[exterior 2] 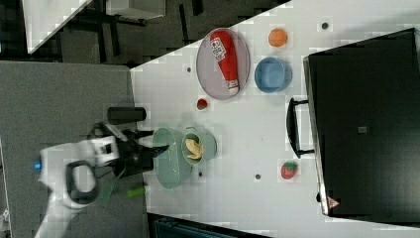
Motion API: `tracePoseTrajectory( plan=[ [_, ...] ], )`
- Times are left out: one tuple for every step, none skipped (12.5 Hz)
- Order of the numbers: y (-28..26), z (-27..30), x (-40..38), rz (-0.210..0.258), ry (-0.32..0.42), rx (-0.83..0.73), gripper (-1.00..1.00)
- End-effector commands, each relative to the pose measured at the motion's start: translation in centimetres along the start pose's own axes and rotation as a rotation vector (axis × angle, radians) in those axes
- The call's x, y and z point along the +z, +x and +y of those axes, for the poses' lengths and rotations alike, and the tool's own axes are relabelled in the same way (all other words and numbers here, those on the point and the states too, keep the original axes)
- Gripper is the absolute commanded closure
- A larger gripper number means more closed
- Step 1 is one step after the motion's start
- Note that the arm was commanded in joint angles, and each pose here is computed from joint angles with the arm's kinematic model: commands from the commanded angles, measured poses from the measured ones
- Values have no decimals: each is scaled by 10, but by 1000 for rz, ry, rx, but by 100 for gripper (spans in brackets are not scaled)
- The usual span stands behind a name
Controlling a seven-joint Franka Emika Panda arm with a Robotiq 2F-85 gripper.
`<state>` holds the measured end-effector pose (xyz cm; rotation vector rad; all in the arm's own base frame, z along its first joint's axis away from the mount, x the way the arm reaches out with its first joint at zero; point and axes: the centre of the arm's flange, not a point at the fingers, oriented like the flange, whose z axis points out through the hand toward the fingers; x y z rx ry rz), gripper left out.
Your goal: Pick Banana and place it in mug.
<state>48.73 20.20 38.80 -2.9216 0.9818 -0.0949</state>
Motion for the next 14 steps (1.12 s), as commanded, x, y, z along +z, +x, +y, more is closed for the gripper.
tracePoseTrajectory(
  plan=[
    [54,43,-75,36,-21,107,-100],
    [67,59,-99,33,-34,148,-100],
    [80,76,-122,26,-44,190,-100],
    [91,92,-142,17,-51,228,-100],
    [102,106,-160,11,-52,262,-100],
    [113,117,-176,6,-50,275,-100],
    [122,131,-188,-19,-68,266,-100],
    [128,144,-196,-43,-84,273,-100],
    [136,153,-205,-42,-76,291,-100],
    [144,163,-212,-31,-70,305,-100],
    [149,172,-214,-29,-83,296,-100],
    [152,179,-213,-37,-96,269,-100],
    [153,180,-211,-44,-100,250,-100],
    [153,180,-209,-47,-103,250,-100]
  ],
)
